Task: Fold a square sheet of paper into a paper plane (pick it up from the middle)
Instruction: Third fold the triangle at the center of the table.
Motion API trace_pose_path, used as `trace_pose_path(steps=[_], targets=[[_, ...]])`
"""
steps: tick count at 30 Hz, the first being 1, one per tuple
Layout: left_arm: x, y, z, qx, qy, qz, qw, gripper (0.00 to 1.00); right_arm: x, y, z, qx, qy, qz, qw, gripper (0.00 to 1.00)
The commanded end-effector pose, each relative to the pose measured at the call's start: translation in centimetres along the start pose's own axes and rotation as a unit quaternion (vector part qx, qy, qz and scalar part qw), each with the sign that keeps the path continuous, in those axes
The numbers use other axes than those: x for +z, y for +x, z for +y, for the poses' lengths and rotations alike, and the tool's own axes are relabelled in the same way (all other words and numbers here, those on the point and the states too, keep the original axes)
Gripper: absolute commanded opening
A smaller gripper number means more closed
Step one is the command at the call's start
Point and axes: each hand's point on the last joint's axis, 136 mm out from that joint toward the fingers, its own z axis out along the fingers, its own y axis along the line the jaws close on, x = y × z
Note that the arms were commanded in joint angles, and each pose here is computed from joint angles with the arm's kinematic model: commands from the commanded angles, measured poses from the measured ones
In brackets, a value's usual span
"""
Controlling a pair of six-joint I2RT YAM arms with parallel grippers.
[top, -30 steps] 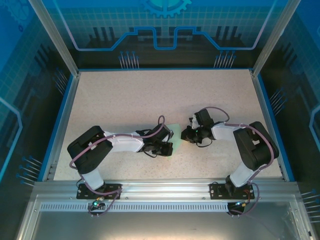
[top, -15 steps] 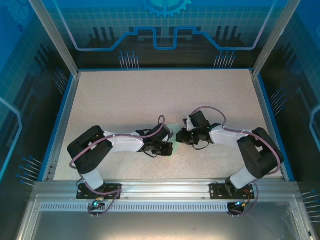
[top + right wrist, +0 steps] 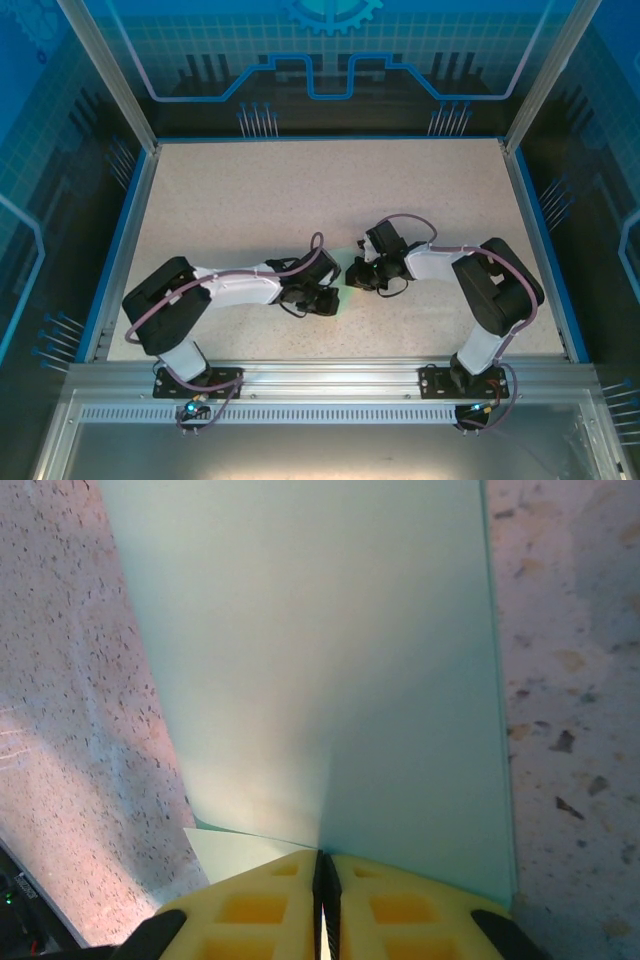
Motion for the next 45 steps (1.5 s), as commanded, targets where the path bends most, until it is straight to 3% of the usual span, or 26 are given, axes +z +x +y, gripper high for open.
trace_pose_path(steps=[1, 11, 20, 36, 41, 45], targets=[[-2.0, -0.2, -1.5, 0.011, 0.024, -0.005, 1.0, 0.16, 1.2, 1.3, -3.0, 0.017, 0.061, 0.017, 0.998, 0.13], [0.7, -1.2, -4.2, 0.012, 0.097, 0.011, 0.995, 0.18, 1.3, 1.5, -3.4, 0.02, 0.066, 0.021, 0.997, 0.13], [3.0, 2.3, -0.5, -0.028, 0.056, 0.058, 0.996, 0.16, 1.5, 1.7, -4.0, 0.022, 0.077, 0.025, 0.996, 0.13], [2.3, 7.2, 2.0, -0.077, 0.048, 0.11, 0.99, 0.17, 1.5, 1.4, -3.9, 0.019, 0.078, 0.028, 0.996, 0.13], [0.5, 7.0, 1.4, -0.069, 0.056, 0.097, 0.991, 0.18, 1.2, 1.1, -3.1, 0.015, 0.068, 0.026, 0.997, 0.14], [-1.5, 5.0, 0.6, -0.061, 0.062, 0.058, 0.995, 0.18, 0.3, 0.5, -1.3, 0.003, 0.041, 0.017, 0.999, 0.15]])
